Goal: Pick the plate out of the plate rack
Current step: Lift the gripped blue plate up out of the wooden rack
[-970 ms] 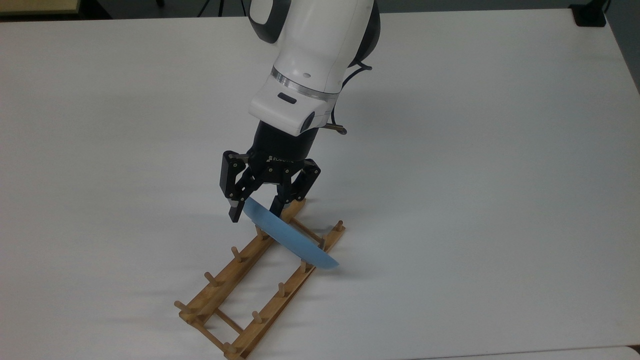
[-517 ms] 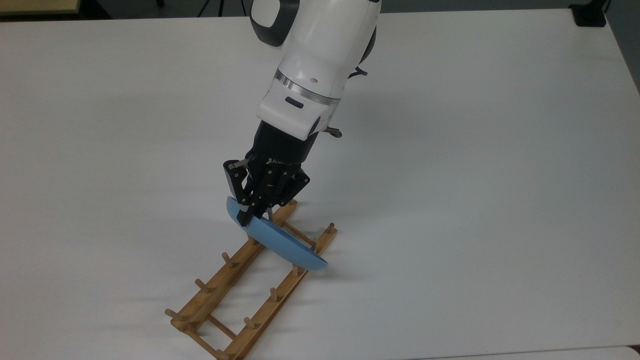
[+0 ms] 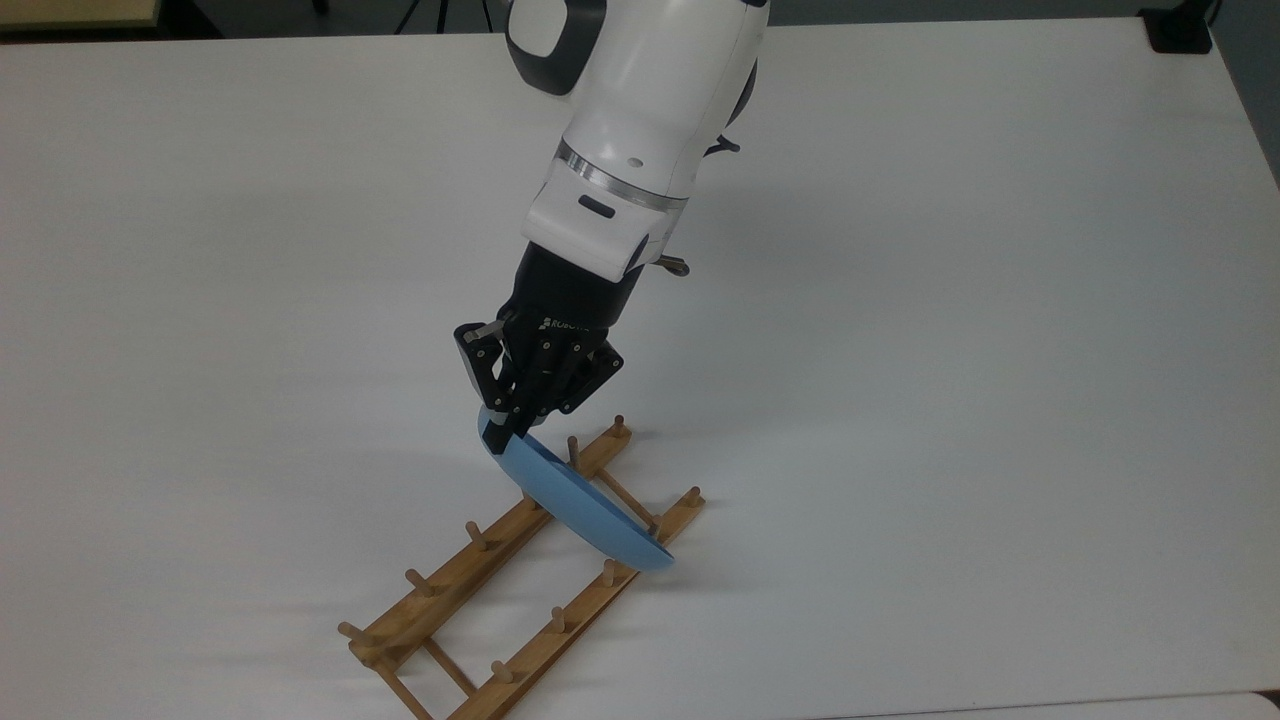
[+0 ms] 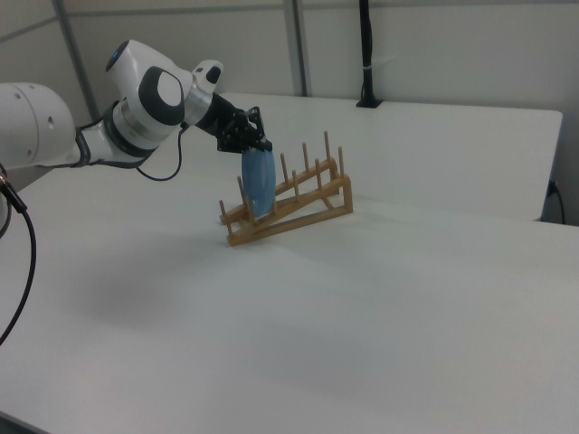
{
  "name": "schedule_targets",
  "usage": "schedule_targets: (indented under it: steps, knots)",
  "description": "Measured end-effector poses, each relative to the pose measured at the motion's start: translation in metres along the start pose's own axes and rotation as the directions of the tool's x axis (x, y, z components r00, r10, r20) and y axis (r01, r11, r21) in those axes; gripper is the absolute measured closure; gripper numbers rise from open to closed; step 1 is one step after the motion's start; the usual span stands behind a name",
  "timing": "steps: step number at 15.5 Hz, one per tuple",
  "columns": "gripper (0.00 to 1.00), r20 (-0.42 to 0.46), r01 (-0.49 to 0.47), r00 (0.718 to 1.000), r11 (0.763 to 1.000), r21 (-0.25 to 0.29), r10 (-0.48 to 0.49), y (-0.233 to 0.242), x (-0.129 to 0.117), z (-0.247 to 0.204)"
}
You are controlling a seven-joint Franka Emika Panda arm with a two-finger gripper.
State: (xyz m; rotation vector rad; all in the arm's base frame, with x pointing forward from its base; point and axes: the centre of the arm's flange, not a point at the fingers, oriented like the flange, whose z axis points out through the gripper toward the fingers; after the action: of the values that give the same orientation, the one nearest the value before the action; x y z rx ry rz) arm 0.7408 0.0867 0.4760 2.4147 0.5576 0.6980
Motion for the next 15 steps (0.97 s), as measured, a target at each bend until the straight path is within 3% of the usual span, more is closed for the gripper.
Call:
schedule_targets:
  steps: [10,13,15]
  knots:
    - [0.93,-0.059,-0.032,0.998,0.999,-0.026,0.031,0.031,0.010,-0.040]
    - [0.93,-0.089,-0.123,0.989,0.992,-0.025,0.121,0.052,0.010,-0.061]
    - [0.93,-0.097,-0.220,0.971,0.976,0.004,0.219,0.069,0.006,-0.070]
